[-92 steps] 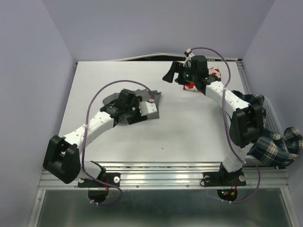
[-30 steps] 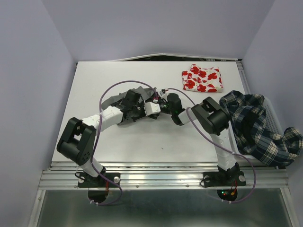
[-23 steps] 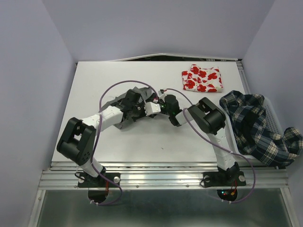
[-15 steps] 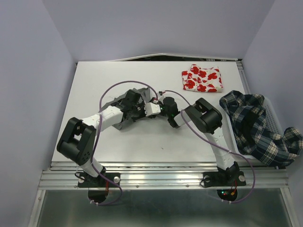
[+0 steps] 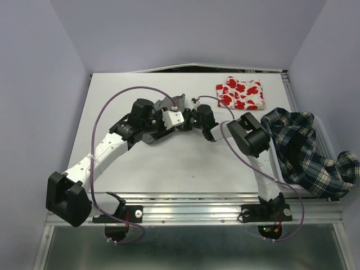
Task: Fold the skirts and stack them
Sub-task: Neatly place the folded skirt to the corner
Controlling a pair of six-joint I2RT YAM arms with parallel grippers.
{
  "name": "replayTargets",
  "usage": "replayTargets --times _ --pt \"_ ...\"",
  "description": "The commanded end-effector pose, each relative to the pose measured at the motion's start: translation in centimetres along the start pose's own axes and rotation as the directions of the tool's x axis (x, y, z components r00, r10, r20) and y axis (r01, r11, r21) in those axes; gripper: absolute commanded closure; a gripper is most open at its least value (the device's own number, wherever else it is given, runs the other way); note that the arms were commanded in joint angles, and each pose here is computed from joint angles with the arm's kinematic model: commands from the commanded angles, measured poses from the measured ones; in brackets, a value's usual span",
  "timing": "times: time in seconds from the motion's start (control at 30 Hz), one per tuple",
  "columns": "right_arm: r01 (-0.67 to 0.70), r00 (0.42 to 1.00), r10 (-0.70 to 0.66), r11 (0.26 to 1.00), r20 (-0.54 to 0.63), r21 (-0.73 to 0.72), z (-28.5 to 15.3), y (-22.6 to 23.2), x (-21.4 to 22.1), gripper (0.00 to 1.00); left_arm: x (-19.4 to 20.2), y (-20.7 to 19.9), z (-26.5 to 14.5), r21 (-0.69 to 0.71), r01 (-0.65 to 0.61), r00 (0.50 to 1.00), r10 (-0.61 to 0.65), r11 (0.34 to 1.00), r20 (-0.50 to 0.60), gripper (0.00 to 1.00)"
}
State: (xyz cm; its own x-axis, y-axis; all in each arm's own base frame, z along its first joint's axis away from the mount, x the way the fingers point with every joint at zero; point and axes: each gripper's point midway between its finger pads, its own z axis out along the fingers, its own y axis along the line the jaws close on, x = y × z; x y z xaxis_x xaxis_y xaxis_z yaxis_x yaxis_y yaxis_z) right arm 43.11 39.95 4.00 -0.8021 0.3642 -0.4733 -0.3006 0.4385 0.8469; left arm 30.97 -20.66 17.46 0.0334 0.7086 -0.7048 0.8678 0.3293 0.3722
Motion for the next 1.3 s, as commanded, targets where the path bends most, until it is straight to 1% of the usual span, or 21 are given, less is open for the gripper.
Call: replayTargets --times 0.0,0.07,0.1,0.13,0.17,0.2,0.3,0.37,0.4,0.67,0.7,0.77,0.8,0.87,0.9,1.07,1.1,1.13,1.17,1.27 --pt "0.285 0.954 -0.285 0.959 0.093 0.014 -0.8 3.0 -6.2 0.99 -2.1 0.2 -2.5 0.009 0.121 0.990 -0.122 0.993 0.066 0.42" --pt "0.346 0.932 -0.347 0.938 0.104 0.023 -1.0 4.4 -7.5 0.99 -1.9 0.9 -3.1 -0.007 0.184 0.980 -0.183 0.983 0.075 0.42" --pt "0.369 0.924 -0.371 0.929 0.095 0.041 -1.1 4.3 -7.7 0.99 -1.8 1.2 -3.3 -0.013 0.199 0.977 -0.198 0.980 0.079 0.42" --pt "0.437 0.890 -0.441 0.898 0.116 0.056 -1.2 5.1 -8.9 0.99 -1.8 1.4 -3.3 -0.014 0.212 0.974 -0.210 0.977 0.080 0.42" --pt "0.463 0.875 -0.469 0.883 0.118 0.075 -1.3 5.2 -9.5 0.99 -1.4 1.8 -3.4 -0.026 0.230 0.971 -0.228 0.973 0.076 0.42" --pt "0.493 0.857 -0.504 0.863 0.107 0.113 -1.7 4.4 -10.3 0.99 -1.3 2.0 -3.4 -0.033 0.240 0.969 -0.237 0.970 0.075 0.42" --pt "0.548 0.812 -0.572 0.816 0.117 0.182 -2.8 4.2 -12.9 0.99 -1.1 2.7 -3.5 -0.052 0.256 0.965 -0.251 0.965 0.078 0.42" --pt "0.566 0.791 -0.600 0.793 0.120 0.226 -3.9 3.7 -14.7 0.99 -1.2 3.0 -3.5 -0.065 0.252 0.966 -0.246 0.966 0.081 0.42" --pt "0.593 0.767 -0.629 0.769 0.122 0.240 -4.4 3.9 -15.6 0.99 -1.2 3.1 -3.5 -0.067 0.252 0.966 -0.246 0.965 0.083 0.42" --pt "0.647 0.689 -0.715 0.680 0.118 0.346 -8.1 2.7 -21.5 0.99 -1.6 3.9 -3.2 -0.079 0.251 0.966 -0.245 0.965 0.085 0.40" --pt "0.657 0.669 -0.733 0.659 0.120 0.365 -8.8 2.8 -22.7 0.99 -1.6 4.0 -3.2 -0.081 0.249 0.966 -0.242 0.965 0.085 0.40" --pt "0.673 0.647 -0.754 0.636 0.115 0.377 -9.3 2.8 -23.6 0.99 -1.5 4.0 -3.1 -0.082 0.244 0.968 -0.238 0.966 0.081 0.40" --pt "0.694 0.624 -0.774 0.613 0.109 0.376 -9.3 3.3 -24.0 0.99 -1.4 4.0 -3.0 -0.081 0.242 0.969 -0.236 0.967 0.080 0.40" --pt "0.694 0.618 -0.779 0.604 0.107 0.391 -10.0 3.0 -25.0 0.99 -1.5 4.1 -3.0 -0.082 0.237 0.970 -0.231 0.968 0.081 0.40" --pt "0.718 0.592 -0.800 0.577 0.094 0.389 -10.0 3.1 -25.2 0.99 -1.5 4.1 -3.0 -0.082 0.236 0.970 -0.230 0.968 0.079 0.40" --pt "0.711 0.564 -0.815 0.562 0.135 0.422 -11.0 3.5 -28.7 0.99 -1.5 4.2 -2.9 -0.080 0.233 0.971 -0.227 0.969 0.080 0.40" --pt "0.703 0.564 -0.814 0.561 0.138 0.437 -11.6 2.8 -29.8 0.99 -1.5 4.1 -2.8 -0.078 0.232 0.971 -0.226 0.970 0.078 0.40" --pt "0.706 0.560 -0.816 0.560 0.142 0.432 -11.6 3.1 -30.0 0.99 -1.5 4.2 -2.8 -0.079 0.232 0.971 -0.226 0.969 0.077 0.40" --pt "0.704 0.548 -0.821 0.555 0.159 0.442 -12.2 3.5 -31.3 0.99 -1.3 4.1 -2.8 -0.078 0.232 0.971 -0.227 0.969 0.073 0.40" --pt "0.692 0.540 -0.823 0.553 0.175 0.464 -13.8 3.0 -33.5 0.99 -1.2 4.0 -2.7 -0.076 0.228 0.972 -0.224 0.971 0.068 0.39"
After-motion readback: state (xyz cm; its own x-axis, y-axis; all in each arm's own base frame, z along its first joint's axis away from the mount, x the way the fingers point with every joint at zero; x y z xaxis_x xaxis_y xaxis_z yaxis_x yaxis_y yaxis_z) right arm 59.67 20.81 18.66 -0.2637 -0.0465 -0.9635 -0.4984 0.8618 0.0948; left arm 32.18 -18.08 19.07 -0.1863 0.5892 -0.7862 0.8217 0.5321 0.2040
